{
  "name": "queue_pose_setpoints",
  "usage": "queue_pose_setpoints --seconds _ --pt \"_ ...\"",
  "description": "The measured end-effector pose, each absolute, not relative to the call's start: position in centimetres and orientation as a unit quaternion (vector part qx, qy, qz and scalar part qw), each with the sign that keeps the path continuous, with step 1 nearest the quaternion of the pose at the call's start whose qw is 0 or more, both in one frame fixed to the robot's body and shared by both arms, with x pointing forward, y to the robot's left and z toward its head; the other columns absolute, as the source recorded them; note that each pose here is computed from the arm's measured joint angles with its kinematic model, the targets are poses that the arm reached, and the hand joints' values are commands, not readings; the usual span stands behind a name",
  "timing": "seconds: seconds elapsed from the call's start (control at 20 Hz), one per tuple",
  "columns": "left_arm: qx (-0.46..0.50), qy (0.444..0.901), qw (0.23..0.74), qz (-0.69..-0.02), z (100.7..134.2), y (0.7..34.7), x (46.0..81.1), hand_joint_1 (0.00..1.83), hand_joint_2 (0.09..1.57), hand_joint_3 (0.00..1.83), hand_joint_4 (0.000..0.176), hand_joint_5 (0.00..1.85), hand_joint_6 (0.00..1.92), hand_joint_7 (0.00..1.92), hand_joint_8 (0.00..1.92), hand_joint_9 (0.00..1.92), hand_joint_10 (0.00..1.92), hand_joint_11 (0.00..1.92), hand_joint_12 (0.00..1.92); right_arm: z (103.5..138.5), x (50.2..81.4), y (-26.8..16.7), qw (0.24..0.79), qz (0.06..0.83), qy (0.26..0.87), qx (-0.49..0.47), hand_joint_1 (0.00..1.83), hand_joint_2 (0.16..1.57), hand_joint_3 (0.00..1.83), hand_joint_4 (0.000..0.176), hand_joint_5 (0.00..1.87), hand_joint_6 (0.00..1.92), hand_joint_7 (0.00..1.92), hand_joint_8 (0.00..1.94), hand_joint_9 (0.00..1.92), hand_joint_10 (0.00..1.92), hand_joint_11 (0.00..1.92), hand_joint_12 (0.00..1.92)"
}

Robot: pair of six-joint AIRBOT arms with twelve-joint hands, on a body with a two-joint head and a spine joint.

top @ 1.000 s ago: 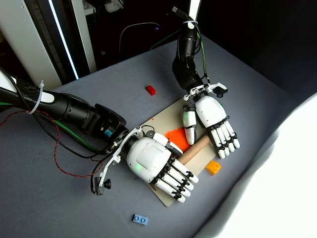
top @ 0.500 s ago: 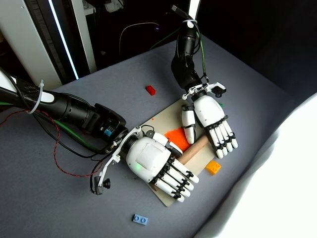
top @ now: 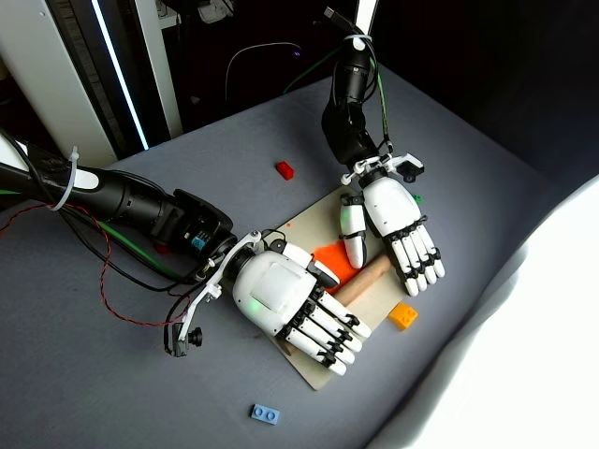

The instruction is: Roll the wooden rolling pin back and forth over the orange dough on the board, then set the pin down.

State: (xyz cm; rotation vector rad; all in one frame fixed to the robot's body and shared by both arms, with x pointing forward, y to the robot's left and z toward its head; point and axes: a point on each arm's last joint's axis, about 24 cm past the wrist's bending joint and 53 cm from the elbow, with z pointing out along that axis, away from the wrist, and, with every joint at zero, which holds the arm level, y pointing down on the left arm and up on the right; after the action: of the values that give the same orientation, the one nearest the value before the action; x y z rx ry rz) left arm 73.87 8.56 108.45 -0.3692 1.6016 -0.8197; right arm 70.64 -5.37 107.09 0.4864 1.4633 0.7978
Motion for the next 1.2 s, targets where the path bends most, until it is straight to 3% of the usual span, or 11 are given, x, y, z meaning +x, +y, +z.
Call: queue_pose_setpoints --seconds 0.2,0.45,0.55,1.2 --pt "-0.158 0.694 0.607 -0.354 108.4 8.7 73.5 0.0 1.43 0.01 0.0 0.12 0.02 0.14 0.01 0.09 0.01 0.0 0.0 107.2 70.3 -5.3 0.648 0.35 0.642 0.211 0.0 1.44 0.0 0.0 0.23 0.0 0.28 0.0 0.25 0.0 0.0 0.45" --pt "-0.152 0.696 0.606 -0.355 108.4 8.8 72.9 0.0 1.44 0.01 0.0 0.14 0.02 0.16 0.01 0.1 0.01 0.01 0.0 107.0 69.6 -5.2 0.649 0.348 0.644 0.206 0.0 1.45 0.01 0.0 0.26 0.01 0.3 0.0 0.27 0.01 0.0 0.54" --pt "-0.15 0.698 0.605 -0.354 108.2 9.0 72.6 0.0 1.44 0.01 0.0 0.13 0.01 0.15 0.0 0.1 0.01 0.0 0.0 107.0 69.4 -5.2 0.651 0.348 0.643 0.204 0.0 1.47 0.01 0.0 0.24 0.0 0.28 0.0 0.26 0.0 0.0 0.45" --pt "-0.141 0.703 0.599 -0.355 108.2 9.3 71.3 0.0 1.43 0.0 0.0 0.12 0.0 0.14 0.0 0.09 0.0 0.02 0.01 106.8 67.5 -5.0 0.655 0.343 0.644 0.196 0.0 1.45 0.0 0.0 0.23 0.0 0.28 0.0 0.25 0.0 0.0 0.45"
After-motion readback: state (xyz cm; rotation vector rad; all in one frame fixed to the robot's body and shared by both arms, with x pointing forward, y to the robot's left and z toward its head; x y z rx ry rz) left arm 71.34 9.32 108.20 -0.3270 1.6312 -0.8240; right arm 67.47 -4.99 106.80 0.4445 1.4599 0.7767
